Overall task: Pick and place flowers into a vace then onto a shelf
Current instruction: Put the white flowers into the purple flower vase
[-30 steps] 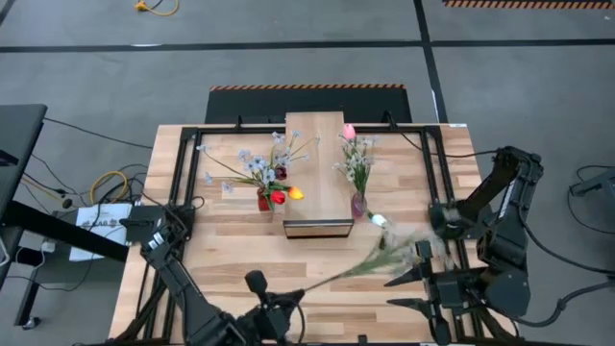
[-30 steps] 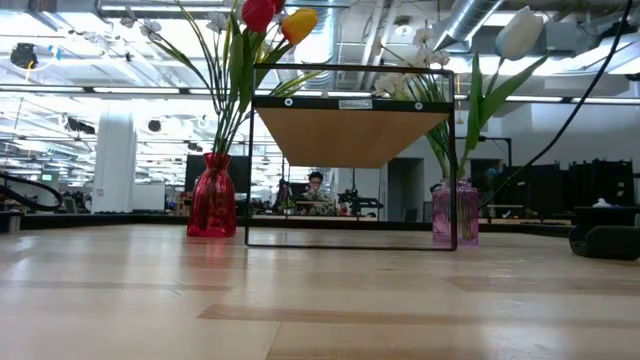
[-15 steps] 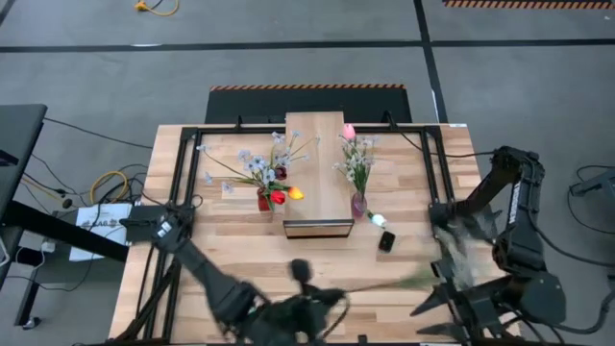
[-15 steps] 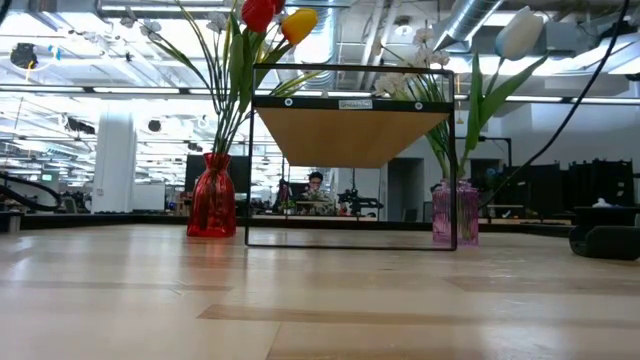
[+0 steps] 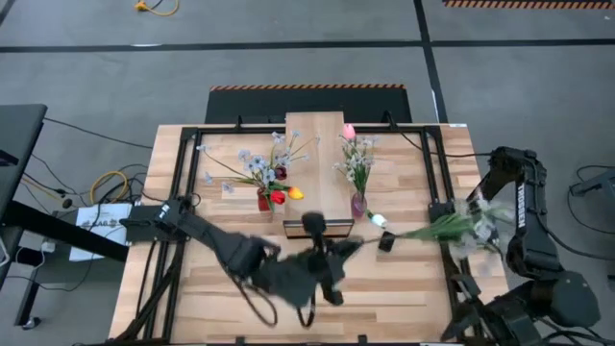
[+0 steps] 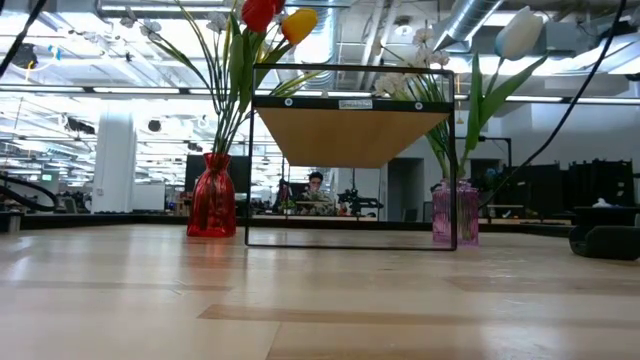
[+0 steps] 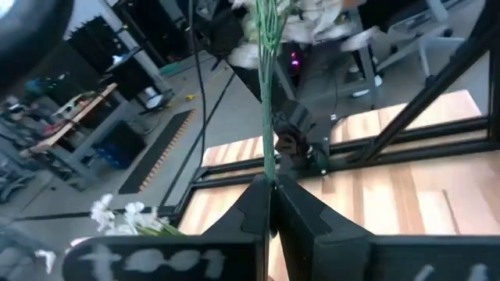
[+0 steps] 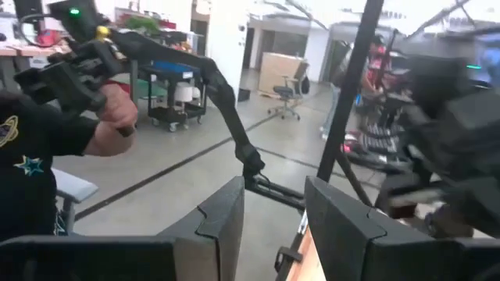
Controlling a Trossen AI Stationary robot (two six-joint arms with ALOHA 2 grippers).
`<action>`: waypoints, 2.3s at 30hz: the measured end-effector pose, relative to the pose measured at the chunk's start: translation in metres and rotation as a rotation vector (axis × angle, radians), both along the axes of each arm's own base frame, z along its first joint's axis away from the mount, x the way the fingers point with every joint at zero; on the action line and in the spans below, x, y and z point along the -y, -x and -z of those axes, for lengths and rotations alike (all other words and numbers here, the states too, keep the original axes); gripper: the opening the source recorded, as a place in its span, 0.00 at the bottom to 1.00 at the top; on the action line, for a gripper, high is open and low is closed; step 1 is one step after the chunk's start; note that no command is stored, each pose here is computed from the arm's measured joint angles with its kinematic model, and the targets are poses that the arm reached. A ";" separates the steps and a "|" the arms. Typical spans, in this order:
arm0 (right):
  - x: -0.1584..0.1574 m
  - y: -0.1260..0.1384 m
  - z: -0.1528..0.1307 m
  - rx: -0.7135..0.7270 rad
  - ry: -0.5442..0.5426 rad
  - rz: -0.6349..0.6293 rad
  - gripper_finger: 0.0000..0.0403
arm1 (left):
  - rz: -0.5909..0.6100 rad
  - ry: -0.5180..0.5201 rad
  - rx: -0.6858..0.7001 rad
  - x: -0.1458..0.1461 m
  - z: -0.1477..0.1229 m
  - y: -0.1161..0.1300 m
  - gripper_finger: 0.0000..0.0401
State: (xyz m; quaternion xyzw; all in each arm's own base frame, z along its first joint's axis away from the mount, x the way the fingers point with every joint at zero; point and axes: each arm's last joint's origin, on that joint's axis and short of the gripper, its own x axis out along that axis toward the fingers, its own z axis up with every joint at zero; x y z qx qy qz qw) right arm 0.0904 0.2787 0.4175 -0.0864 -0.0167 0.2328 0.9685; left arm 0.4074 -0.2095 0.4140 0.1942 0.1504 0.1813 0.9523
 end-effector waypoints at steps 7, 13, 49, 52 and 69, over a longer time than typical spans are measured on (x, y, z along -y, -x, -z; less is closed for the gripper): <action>-0.002 0.006 -0.003 0.040 0.027 -0.019 0.32 | 0.126 0.092 0.030 -0.045 -0.014 -0.018 0.00; -0.004 0.016 -0.003 0.039 0.029 -0.022 0.32 | 0.247 0.189 -0.012 -0.055 0.011 -0.032 0.00; 0.057 -0.105 0.021 -0.004 0.206 0.386 0.32 | 0.681 0.101 0.715 -0.095 0.075 0.159 0.00; 0.076 -0.129 0.015 0.024 0.154 0.370 0.32 | 0.676 0.096 0.735 -0.093 0.080 0.153 0.00; 0.148 -0.192 0.005 0.206 0.169 0.116 0.39 | 0.711 0.105 0.804 -0.090 0.095 0.136 0.00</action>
